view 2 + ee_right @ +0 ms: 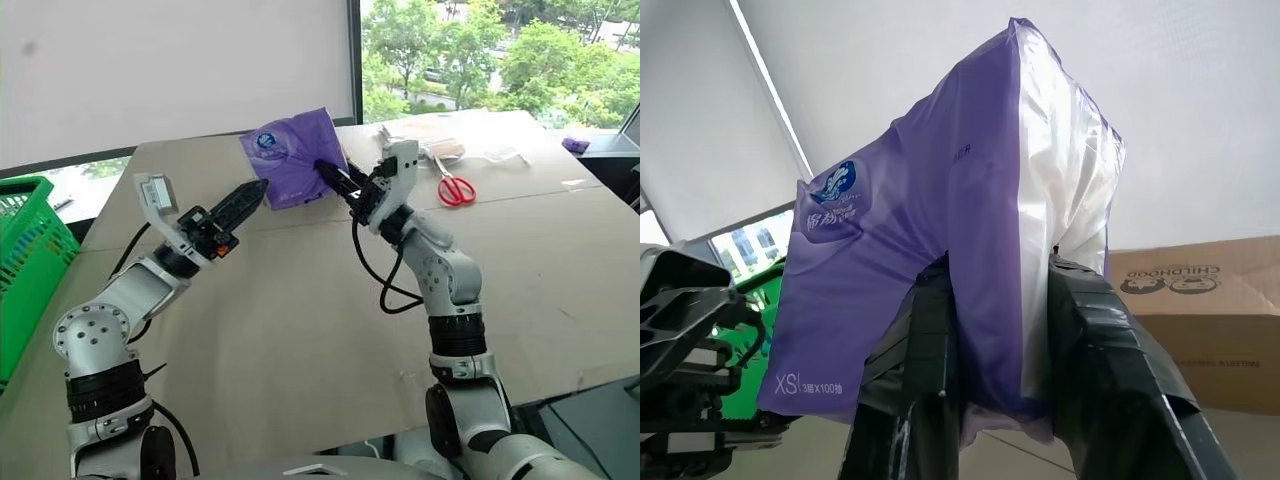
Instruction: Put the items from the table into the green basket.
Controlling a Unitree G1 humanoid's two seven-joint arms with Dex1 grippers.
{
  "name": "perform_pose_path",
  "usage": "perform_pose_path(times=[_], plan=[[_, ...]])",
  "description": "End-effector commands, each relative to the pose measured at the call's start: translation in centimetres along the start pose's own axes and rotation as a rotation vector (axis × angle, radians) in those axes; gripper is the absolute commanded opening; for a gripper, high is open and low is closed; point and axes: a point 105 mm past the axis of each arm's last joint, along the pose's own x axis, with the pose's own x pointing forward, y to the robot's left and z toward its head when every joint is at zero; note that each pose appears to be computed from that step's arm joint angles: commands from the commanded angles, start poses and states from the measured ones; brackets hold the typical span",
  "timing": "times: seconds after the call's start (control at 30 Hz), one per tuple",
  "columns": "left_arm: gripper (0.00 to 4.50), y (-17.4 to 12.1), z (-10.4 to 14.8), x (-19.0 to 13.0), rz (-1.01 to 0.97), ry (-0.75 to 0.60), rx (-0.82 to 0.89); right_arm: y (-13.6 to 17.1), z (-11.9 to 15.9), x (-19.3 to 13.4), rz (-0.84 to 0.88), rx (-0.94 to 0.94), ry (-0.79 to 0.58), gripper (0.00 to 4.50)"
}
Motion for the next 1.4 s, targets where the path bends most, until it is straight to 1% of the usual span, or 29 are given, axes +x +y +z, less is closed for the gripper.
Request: perform_pose_path(times=[0.03, 0.17, 0.33, 0.4, 0.43, 0.47, 0.6, 0.63, 0.73, 0.77, 0.83, 0.9, 0.97, 1.03, 1.07, 1.1, 1.13, 1.17, 1.2, 1.23, 1.27, 1.3, 1.37, 1.4], plan=[[4.5, 0.3, 0.8, 0.2, 0.009, -0.007, 0.032, 2.7, 1.7, 0.7, 0.125, -0.03, -0.078, 0.62], [4.5, 0.5, 0.7, 0.2, 0.016, 0.003, 0.047, 2.8, 1.8, 0.6, 0.143, -0.034, -0.079, 0.62], [4.5, -0.6, -0.1, 0.8, -0.038, 0.024, 0.057, 3.0, 1.2, 0.6, 0.159, -0.028, -0.053, 0.62], [3.96, -0.9, -0.1, 0.8, -0.061, 0.022, 0.059, 3.1, 1.0, 0.6, 0.157, -0.023, -0.049, 0.62], [3.81, -1.0, -0.1, 0.7, -0.069, 0.022, 0.06, 3.0, 1.0, 0.6, 0.154, -0.023, -0.049, 0.62], [3.2, -1.0, -0.1, 0.7, -0.073, 0.023, 0.061, 3.0, 0.9, 0.6, 0.15, -0.021, -0.048, 0.62], [1.64, -0.9, -0.1, 0.3, -0.073, 0.02, 0.062, 2.9, 0.7, 0.5, 0.139, -0.018, -0.037, 0.62], [1.45, -0.8, 0.0, 0.3, -0.07, 0.018, 0.064, 2.8, 0.5, 0.5, 0.14, -0.01, -0.017, 1.11], [1.37, -0.1, 0.7, 0.3, -0.03, 0.002, 0.096, 2.6, 0.5, 0.3, 0.136, 0.0, -0.003, 2.68], [1.37, 0.1, 1.4, 0.2, -0.01, -0.013, 0.131, 2.2, 0.6, 0.1, 0.129, -0.01, 0.0, 2.96], [1.37, 0.2, 3.2, 0.2, 0.023, -0.045, 0.199, 1.8, 0.7, -0.8, 0.162, -0.095, 0.047, 3.9], [1.37, -0.3, 4.7, 0.2, 0.05, -0.044, 0.301, 2.0, 0.3, -2.0, 0.246, -0.238, 0.131, 3.9], [1.37, -1.3, 7.6, 0.4, 0.103, -0.048, 0.482, 2.5, 0.5, -3.4, 0.36, -0.319, 0.21, 3.9], [1.37, -1.3, 11.3, 0.2, 0.23, -0.098, 0.64, 3.7, 1.7, -3.9, 0.452, -0.298, 0.212, 3.9], [1.37, -0.9, 12.7, -0.2, 0.302, -0.113, 0.703, 4.3, 2.1, -4.0, 0.491, -0.277, 0.209, 3.9], [1.37, 0.7, 14.8, -1.4, 0.469, -0.104, 0.869, 5.6, 2.6, -4.3, 0.555, -0.244, 0.201, 3.9], [1.37, 2.2, 16.8, -3.1, 0.653, -0.05, 1.082, 6.8, 3.1, -4.4, 0.612, -0.223, 0.177, 3.9], [1.37, 3.1, 18.3, -4.5, 0.788, 0.014, 1.26, 7.6, 3.3, -4.5, 0.648, -0.211, 0.168, 3.9], [1.37, 3.6, 19.1, -5.4, 0.861, 0.062, 1.373, 8.0, 3.5, -4.6, 0.666, -0.204, 0.163, 3.9], [1.37, 3.9, 21.4, -7.6, 1.023, 0.0, 1.384, 8.5, 3.5, -4.6, 0.69, -0.202, 0.174, 3.9], [1.37, 3.9, 23.0, -9.5, 1.139, -0.058, 1.376, 8.7, 3.5, -4.6, 0.703, -0.197, 0.179, 3.9], [1.37, 3.9, 24.4, -11.5, 1.262, -0.083, 1.411, 9.0, 3.7, -4.6, 0.714, -0.184, 0.174, 3.9], [1.37, 3.7, 25.8, -14.6, 1.432, -0.075, 1.514, 9.3, 4.3, -4.3, 0.717, -0.161, 0.149, 3.9], [1.37, 3.7, 26.1, -15.9, 1.49, -0.074, 1.524, 9.3, 4.5, -4.2, 0.715, -0.153, 0.139, 3.9]])
